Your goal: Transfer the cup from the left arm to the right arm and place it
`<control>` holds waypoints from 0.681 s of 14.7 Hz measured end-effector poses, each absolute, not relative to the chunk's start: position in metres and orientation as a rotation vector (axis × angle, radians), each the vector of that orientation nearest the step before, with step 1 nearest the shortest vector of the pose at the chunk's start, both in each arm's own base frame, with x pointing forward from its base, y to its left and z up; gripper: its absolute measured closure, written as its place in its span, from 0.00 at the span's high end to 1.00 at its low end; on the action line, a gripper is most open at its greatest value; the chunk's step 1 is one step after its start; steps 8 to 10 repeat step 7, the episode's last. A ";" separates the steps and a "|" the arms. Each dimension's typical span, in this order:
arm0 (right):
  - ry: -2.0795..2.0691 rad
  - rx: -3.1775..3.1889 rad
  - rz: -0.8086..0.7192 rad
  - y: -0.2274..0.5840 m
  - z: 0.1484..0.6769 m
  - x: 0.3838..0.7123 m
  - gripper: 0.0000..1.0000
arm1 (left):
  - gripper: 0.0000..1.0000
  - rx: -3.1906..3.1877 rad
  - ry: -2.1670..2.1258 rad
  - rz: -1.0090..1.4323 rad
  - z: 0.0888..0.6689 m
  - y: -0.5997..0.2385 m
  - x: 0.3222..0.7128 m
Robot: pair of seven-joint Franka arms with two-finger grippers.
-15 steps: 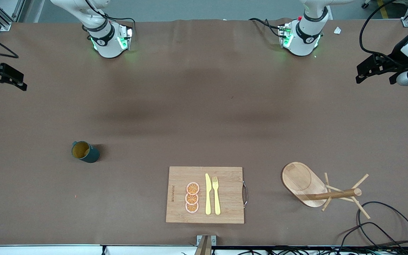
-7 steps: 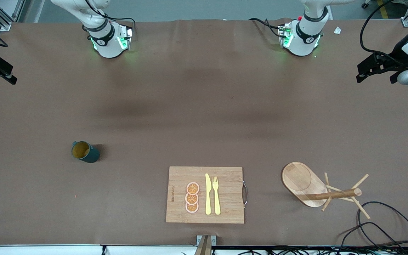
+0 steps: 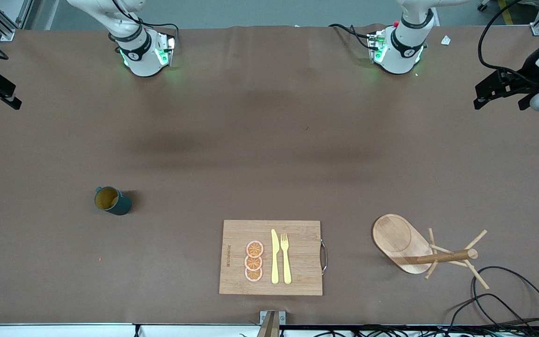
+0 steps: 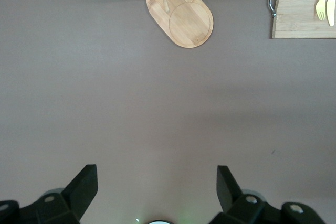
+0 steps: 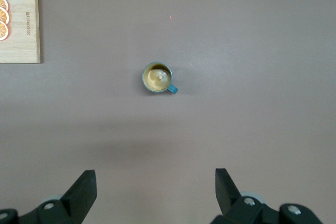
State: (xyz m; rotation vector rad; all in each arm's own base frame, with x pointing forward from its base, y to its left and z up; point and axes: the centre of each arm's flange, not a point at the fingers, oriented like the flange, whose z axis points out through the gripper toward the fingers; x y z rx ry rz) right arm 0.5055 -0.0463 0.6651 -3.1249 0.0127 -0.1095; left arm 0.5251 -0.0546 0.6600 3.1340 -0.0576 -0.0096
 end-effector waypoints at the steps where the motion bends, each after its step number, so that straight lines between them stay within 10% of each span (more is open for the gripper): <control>1: 0.010 -3.125 -0.105 -0.046 0.664 0.506 1.00 | 1.00 3.134 -0.057 -0.010 0.660 -0.054 0.525; 10: 0.004 -3.124 -0.089 -0.043 0.658 0.506 1.00 | 1.00 3.134 -0.057 -0.009 0.660 -0.054 0.525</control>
